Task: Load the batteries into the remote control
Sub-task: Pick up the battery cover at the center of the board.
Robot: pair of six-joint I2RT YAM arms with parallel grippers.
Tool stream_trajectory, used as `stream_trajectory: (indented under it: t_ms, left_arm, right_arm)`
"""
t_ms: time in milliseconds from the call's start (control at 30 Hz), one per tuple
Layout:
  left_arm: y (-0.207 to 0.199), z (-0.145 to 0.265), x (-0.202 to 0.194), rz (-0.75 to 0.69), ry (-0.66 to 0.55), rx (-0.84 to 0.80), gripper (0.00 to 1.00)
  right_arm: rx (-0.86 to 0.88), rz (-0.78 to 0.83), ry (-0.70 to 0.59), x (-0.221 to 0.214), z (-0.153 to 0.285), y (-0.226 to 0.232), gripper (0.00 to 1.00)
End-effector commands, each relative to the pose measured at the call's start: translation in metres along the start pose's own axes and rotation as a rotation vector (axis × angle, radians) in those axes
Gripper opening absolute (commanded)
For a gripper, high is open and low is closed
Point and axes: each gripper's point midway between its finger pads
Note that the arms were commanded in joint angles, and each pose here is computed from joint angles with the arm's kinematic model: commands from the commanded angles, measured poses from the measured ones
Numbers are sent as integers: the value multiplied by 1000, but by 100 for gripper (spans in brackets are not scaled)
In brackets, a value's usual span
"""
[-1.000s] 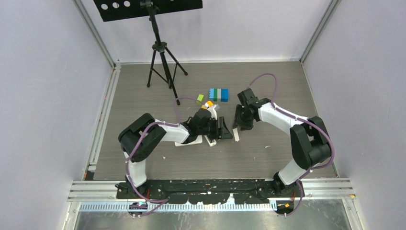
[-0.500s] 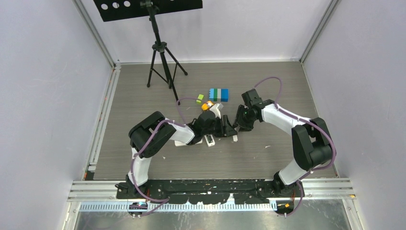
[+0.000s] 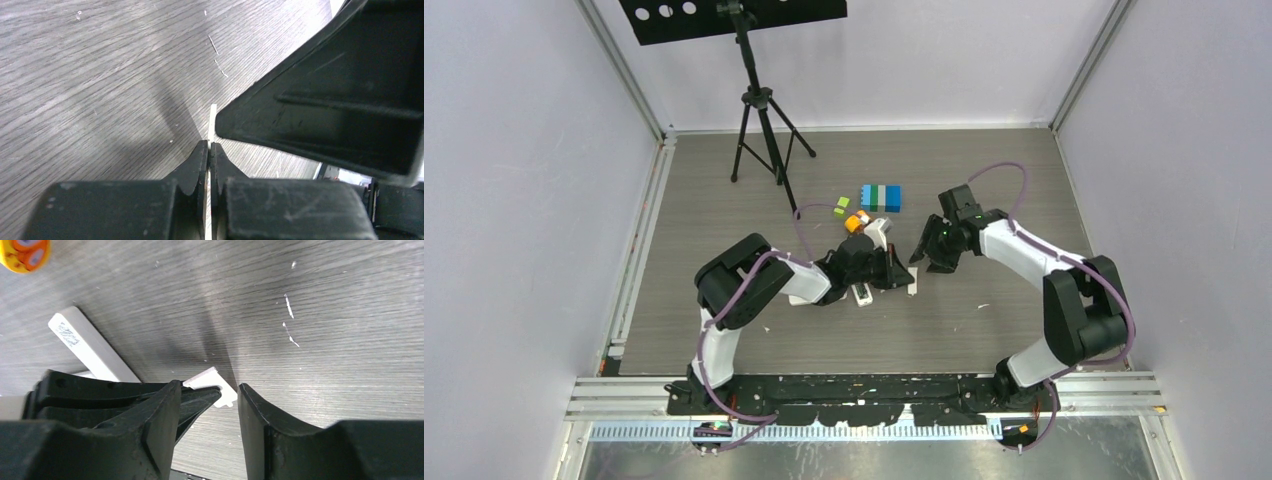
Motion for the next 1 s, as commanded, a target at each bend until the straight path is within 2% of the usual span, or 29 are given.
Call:
stream_trajectory:
  t_ms: [0, 133, 333, 500, 600, 967]
  left_arm:
    - [-25, 15, 17, -201, -48, -83, 0]
    - [-38, 29, 32, -376, -78, -99, 0]
    - [-56, 51, 77, -674, -201, -48, 0]
    - [-67, 66, 106, -872, -315, -18, 0]
    - [-72, 71, 117, -931, -344, -1, 0]
    - [-88, 78, 132, -1001, -403, -14, 0]
  right_arm:
    - [102, -69, -140, 33, 39, 22, 55]
    - [137, -197, -167, 43, 62, 28, 55]
    - [290, -393, -121, 41, 80, 58, 43]
    - [395, -428, -119, 45, 98, 78, 41]
    - [426, -428, -98, 44, 104, 86, 41]
    - [456, -450, -49, 35, 101, 88, 35]
Point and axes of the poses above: each gripper's point midway between its finger pads, its own z axis back along the fingers, its own y axis along the line the jaws close on, x = y × z, and after that the axes turned 1 degree about z, right-handed
